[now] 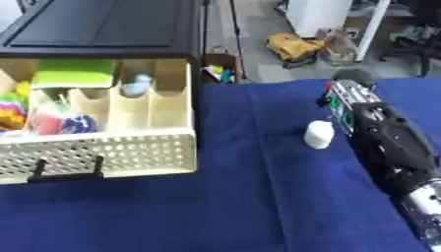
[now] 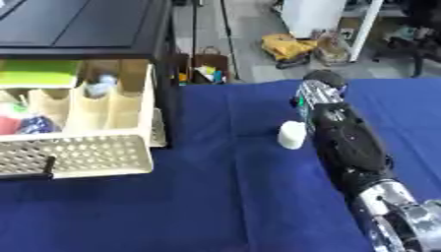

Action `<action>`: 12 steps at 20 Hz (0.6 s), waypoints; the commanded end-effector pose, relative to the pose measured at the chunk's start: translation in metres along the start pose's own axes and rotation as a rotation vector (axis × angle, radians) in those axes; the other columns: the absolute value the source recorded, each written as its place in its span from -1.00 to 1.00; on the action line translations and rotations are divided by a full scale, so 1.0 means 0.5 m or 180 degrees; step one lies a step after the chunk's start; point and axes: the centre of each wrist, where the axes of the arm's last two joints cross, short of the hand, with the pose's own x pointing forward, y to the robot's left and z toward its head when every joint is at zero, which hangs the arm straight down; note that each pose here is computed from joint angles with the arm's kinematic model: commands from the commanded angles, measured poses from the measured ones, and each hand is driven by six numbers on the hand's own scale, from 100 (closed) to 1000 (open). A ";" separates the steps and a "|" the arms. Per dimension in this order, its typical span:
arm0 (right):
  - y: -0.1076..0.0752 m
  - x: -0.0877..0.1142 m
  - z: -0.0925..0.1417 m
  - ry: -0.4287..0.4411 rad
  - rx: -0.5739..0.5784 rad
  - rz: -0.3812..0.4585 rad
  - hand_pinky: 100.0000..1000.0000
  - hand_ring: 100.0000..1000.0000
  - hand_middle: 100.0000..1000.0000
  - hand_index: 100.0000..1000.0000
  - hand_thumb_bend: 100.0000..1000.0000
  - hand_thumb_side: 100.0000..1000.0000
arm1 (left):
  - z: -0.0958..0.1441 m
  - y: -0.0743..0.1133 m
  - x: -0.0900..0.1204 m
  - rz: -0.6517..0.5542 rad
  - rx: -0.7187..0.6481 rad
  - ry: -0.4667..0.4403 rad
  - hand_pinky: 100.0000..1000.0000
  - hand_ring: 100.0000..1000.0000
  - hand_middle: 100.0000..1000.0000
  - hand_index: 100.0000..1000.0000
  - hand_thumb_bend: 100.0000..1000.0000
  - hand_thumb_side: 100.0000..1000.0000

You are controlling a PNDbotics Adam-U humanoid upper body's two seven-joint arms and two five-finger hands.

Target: Pick up objects from table and place into drawer.

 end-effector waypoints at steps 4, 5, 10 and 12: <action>-0.105 -0.012 0.008 -0.0174 -0.0387 -0.0165 -1.00 -0.36 -0.72 -0.49 -1.00 -0.18 | -0.015 0.005 0.008 -0.0017 -0.0071 -0.0061 -0.36 -0.02 0.22 0.60 -0.02 1.00; -0.116 -0.013 0.011 -0.0204 -0.0422 -0.0191 -1.00 -0.37 -0.73 -0.50 -1.00 -0.18 | -0.015 0.005 0.008 -0.0019 -0.0070 -0.0060 -0.36 -0.02 0.22 0.60 -0.02 1.00; -0.165 -0.021 0.026 -0.0375 -0.0631 -0.0280 -1.00 -0.38 -0.74 -0.52 -1.00 -0.19 | -0.017 0.008 0.009 -0.0024 -0.0067 -0.0056 -0.35 -0.02 0.22 0.60 -0.02 1.00; -0.188 -0.024 0.037 -0.0499 -0.0766 -0.0301 -1.00 -0.39 -0.74 -0.52 -1.00 -0.18 | -0.018 0.010 0.010 -0.0025 -0.0066 -0.0054 -0.35 -0.02 0.22 0.60 -0.02 1.00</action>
